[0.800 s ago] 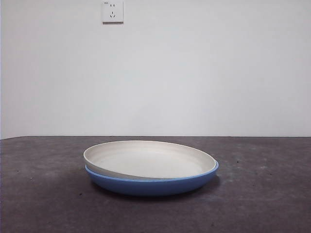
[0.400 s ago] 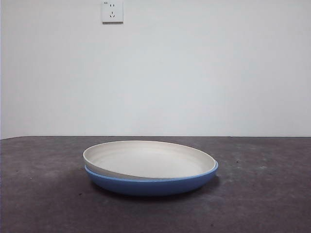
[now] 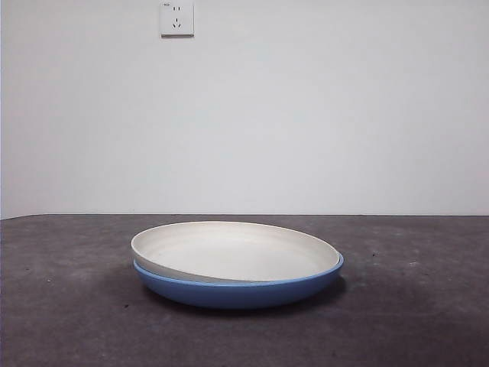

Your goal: Pick up the white plate, put it on the blue plate, put it on desk

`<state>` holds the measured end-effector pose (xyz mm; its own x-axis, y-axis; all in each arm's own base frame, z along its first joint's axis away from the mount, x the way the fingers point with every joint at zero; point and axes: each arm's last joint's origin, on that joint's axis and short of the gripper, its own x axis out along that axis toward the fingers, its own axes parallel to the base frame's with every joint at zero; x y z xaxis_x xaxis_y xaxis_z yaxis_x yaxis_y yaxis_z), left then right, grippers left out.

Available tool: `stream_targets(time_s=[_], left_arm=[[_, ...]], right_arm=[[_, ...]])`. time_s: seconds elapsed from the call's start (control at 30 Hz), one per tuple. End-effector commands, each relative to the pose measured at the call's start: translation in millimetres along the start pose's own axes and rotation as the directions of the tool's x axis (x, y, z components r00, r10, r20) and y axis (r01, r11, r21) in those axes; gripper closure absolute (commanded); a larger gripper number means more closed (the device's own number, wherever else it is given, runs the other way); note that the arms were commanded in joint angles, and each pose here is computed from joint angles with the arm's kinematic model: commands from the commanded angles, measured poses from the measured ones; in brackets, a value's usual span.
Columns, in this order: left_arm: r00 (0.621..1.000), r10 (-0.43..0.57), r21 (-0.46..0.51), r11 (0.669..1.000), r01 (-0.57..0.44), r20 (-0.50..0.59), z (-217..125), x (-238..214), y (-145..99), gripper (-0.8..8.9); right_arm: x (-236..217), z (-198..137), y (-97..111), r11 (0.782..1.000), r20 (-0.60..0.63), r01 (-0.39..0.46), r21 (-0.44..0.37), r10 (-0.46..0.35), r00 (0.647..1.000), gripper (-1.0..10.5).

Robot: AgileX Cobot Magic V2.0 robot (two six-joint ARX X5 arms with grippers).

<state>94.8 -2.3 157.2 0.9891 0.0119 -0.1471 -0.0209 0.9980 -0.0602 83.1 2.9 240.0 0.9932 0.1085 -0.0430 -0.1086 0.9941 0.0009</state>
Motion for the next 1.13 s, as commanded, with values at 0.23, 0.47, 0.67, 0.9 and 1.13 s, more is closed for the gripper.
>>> stream_targets(time_s=[0.23, 0.47, 0.67, 0.9, 1.13], left_arm=[[1.0, 0.003, 0.007, 1.0, -0.003, -0.005, -5, 2, 0, 7.94], [1.0, 0.003, 0.007, 1.0, -0.003, -0.005, -5, 2, 0, 7.94], [1.0, 0.003, 0.007, 1.0, -0.003, -0.004, -5, 2, 0, 7.94], [1.0, 0.003, 0.007, 1.0, -0.003, -0.004, -5, 2, 0, 7.94], [1.0, 0.003, 0.007, 1.0, -0.003, -0.004, -5, 2, 0, 7.94]], right_arm=[[14, -61, -3, 0.993, -0.028, 0.112, -0.028, -0.113, 0.993, 9.3], [16, -84, -2, 0.993, -0.087, 0.106, -0.042, -0.11, 0.99, 9.3], [16, -90, -3, 0.993, -0.129, 0.108, -0.044, -0.113, 0.985, 9.3], [17, -87, -3, 0.993, -0.1, 0.109, -0.042, -0.112, 0.989, 9.3], [17, -87, -3, 0.993, -0.1, 0.109, -0.043, -0.112, 0.989, 9.3]])
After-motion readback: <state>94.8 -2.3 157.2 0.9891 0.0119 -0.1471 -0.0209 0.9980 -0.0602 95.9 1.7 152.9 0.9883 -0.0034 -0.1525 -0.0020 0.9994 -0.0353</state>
